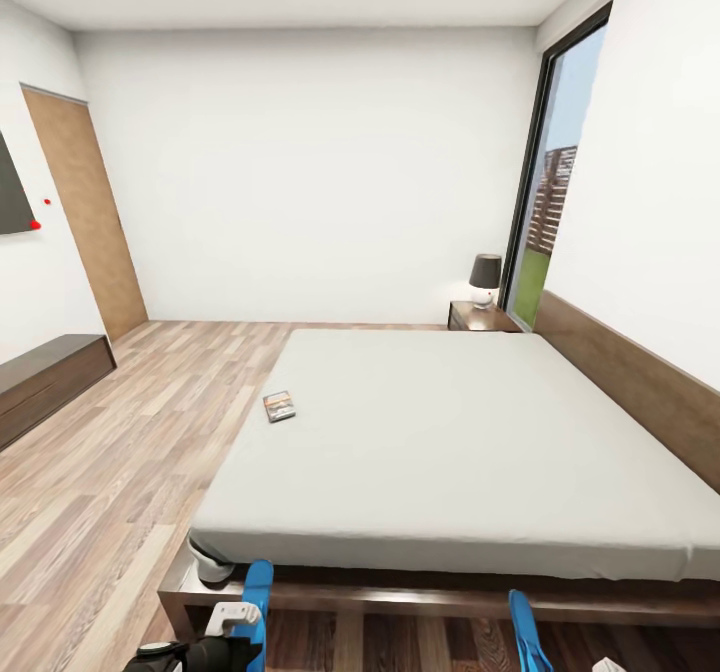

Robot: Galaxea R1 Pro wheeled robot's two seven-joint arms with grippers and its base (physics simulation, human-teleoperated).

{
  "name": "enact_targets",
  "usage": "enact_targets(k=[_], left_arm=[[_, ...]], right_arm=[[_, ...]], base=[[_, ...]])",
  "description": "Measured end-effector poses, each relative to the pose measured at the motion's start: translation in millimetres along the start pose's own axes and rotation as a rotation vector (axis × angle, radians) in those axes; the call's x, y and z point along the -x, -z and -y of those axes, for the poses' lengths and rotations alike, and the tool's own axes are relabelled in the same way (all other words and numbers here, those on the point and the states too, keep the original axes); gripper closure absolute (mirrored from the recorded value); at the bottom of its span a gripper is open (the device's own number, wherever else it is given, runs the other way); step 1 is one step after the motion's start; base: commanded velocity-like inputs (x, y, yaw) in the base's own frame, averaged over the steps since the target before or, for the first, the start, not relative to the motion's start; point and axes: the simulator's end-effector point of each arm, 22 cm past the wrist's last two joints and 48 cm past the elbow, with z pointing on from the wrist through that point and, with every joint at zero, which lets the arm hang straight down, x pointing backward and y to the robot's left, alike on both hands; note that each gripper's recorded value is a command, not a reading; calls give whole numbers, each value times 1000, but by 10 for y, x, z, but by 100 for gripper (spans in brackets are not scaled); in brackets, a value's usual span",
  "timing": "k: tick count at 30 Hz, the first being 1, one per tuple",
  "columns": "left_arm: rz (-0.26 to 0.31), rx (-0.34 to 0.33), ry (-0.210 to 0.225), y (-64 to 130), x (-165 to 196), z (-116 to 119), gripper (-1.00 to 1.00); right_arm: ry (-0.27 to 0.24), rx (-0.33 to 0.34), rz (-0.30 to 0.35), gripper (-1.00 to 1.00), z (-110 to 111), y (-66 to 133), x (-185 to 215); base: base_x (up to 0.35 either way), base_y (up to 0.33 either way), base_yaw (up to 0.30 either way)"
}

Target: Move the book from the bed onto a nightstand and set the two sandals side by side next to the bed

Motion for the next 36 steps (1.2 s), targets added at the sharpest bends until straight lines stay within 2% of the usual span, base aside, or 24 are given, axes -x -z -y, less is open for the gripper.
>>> enact_targets(k=[36], left_arm=[[-1,0,-4,-317,-60,-122,100]], right_arm=[[2,-1,1,100,225,-262,23]], base=[[0,0,0]])
